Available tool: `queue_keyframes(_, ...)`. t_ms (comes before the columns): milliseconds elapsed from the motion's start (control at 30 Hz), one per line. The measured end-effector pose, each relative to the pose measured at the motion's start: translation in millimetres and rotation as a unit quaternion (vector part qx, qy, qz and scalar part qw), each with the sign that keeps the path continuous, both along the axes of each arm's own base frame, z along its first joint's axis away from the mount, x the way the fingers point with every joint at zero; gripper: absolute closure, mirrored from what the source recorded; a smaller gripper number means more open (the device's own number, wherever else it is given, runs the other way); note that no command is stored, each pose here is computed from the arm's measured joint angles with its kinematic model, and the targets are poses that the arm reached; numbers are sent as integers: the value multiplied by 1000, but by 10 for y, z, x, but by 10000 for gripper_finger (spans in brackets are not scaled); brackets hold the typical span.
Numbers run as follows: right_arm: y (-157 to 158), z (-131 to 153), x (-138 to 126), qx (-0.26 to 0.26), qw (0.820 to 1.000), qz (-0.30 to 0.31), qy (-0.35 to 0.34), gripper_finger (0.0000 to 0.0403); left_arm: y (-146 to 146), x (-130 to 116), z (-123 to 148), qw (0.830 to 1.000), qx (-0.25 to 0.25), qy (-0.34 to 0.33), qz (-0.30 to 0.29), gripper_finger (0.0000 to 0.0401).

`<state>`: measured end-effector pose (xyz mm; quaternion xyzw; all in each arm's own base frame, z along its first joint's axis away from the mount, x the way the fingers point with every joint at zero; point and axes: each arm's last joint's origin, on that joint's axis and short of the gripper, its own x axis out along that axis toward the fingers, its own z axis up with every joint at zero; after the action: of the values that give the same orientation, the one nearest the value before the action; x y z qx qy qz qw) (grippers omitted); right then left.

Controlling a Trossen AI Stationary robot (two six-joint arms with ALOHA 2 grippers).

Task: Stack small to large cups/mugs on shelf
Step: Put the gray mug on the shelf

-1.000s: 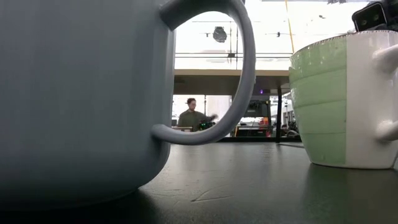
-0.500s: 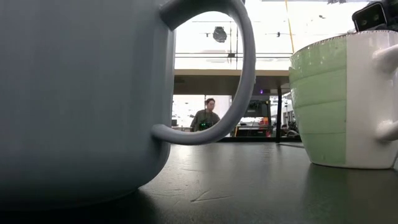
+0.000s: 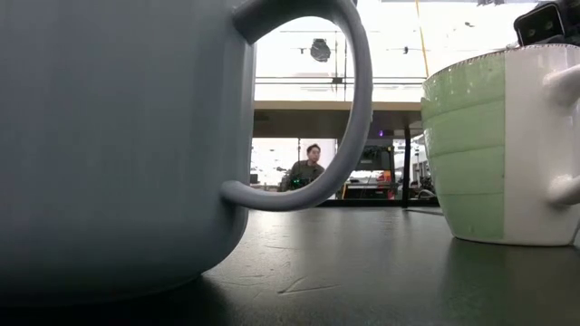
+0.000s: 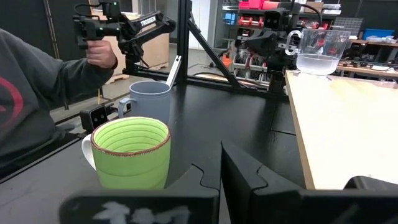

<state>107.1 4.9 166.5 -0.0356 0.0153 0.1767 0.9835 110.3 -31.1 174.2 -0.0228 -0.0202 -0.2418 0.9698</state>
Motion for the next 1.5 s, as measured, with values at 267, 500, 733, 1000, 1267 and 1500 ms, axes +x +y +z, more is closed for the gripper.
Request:
queue_keyframes(267, 0, 0, 0, 0, 1000, 0, 0, 403, -87, -4, 44, 1000, -9, -21, -12, 400)
queue_keyframes(500, 0, 0, 0, -2, 1000, 0, 0, 403, -192, 122, 222, 1000, -1, 4, -12, 401)
queue_keyframes(733, 0, -9, -1, -1, 1000, 0, 4, 403, -335, 361, 411, 999, 42, 25, -14, 401)
queue_keyframes(1000, 0, -21, -2, 2, 1000, 0, 12, 403, -539, 642, 543, 995, 91, 38, -29, 401)
queue_keyframes(1267, 0, -22, -1, 6, 1000, 0, 13, 403, -596, 707, 544, 992, 120, 38, -23, 401)
queue_keyframes(1500, 0, -21, -1, 6, 1000, 0, 13, 403, -595, 704, 546, 993, 108, 44, -22, 401)
